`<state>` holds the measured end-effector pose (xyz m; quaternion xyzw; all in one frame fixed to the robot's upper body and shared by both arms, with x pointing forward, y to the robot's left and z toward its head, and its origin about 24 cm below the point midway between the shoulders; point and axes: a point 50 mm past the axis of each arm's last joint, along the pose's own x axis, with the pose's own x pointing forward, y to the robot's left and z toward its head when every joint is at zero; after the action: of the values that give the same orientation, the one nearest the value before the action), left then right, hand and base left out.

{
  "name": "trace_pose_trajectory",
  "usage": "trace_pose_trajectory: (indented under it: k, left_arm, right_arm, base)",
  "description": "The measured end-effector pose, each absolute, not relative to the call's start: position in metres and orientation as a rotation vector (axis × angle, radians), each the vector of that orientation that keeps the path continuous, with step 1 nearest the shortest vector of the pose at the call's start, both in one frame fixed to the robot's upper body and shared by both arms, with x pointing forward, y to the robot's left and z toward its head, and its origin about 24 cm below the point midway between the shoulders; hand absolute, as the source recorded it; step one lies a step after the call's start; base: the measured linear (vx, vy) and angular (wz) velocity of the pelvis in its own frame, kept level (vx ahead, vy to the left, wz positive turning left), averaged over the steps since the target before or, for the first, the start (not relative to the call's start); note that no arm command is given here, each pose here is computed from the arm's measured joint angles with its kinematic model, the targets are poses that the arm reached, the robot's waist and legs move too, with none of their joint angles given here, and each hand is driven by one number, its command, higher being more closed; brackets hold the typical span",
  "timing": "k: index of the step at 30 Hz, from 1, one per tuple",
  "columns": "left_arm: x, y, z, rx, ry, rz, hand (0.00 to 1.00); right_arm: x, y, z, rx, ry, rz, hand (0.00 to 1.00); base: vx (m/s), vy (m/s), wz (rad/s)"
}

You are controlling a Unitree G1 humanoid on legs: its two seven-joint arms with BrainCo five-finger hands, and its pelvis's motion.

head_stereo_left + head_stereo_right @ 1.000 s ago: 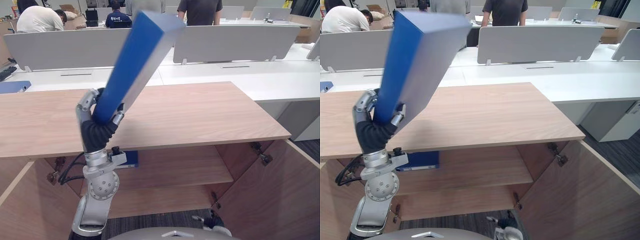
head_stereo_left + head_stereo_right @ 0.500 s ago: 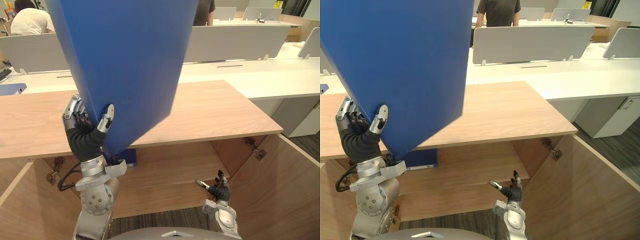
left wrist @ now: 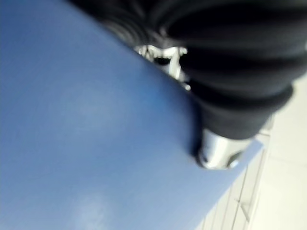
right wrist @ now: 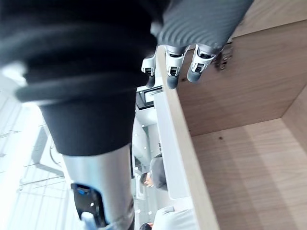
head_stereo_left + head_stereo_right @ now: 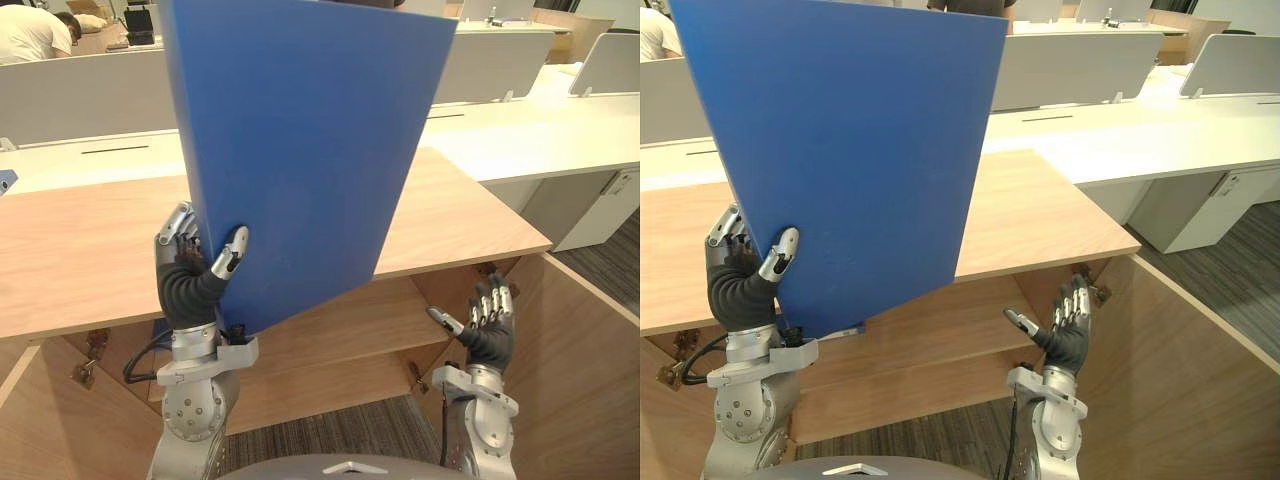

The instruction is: Walk over to the cabinet, pick up the folder, carry it to the office cabinet, place the folder inside the office cabinet, then close the office cabinet door

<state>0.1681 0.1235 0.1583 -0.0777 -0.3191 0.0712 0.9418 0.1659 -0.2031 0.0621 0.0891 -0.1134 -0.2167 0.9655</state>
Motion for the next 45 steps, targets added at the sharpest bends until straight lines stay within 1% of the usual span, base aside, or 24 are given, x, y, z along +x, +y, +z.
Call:
trace_pose_trajectory:
  k: [10,17,23,29,35,41,45]
  left_arm:
    - [0.171,0.127,0.154,-0.144,-0.646,0.122,1.00]
    - [0.176,0.124,0.145,-0.154,-0.612,0.063,1.00]
    - [0.179,0.119,0.152,-0.157,-0.654,0.002,1.00]
    - [0.184,0.111,0.145,-0.186,-0.621,-0.060,1.00]
    - [0.185,0.110,0.144,-0.182,-0.620,-0.072,1.00]
    - [0.186,0.112,0.145,-0.180,-0.627,-0.073,1.00]
    - [0.186,0.114,0.144,-0.156,-0.629,-0.082,1.00]
  right_arm:
    - [0.169,-0.197,0.102,0.262,-0.453,-0.334,0.00]
    - [0.187,-0.180,0.123,0.331,-0.570,-0.182,0.00]
    - [0.196,-0.168,0.133,0.362,-0.618,-0.084,0.00]
    - [0.203,-0.153,0.145,0.384,-0.664,0.047,0.00]
    - [0.203,-0.152,0.146,0.412,-0.670,0.106,0.00]
    - [0.210,-0.150,0.145,0.388,-0.660,0.169,0.00]
    - [0.214,-0.148,0.138,0.391,-0.615,0.219,0.00]
  base:
    - [0.01,-0.003,-0.05]
    - [0.00,-0.003,0.01]
    - [-0.01,-0.014,0.06]
    - [-0.01,-0.005,0.02]
    - [-0.02,-0.009,0.06]
    - [-0.04,-0.009,0.07]
    - [-0.03,-0.004,0.02]
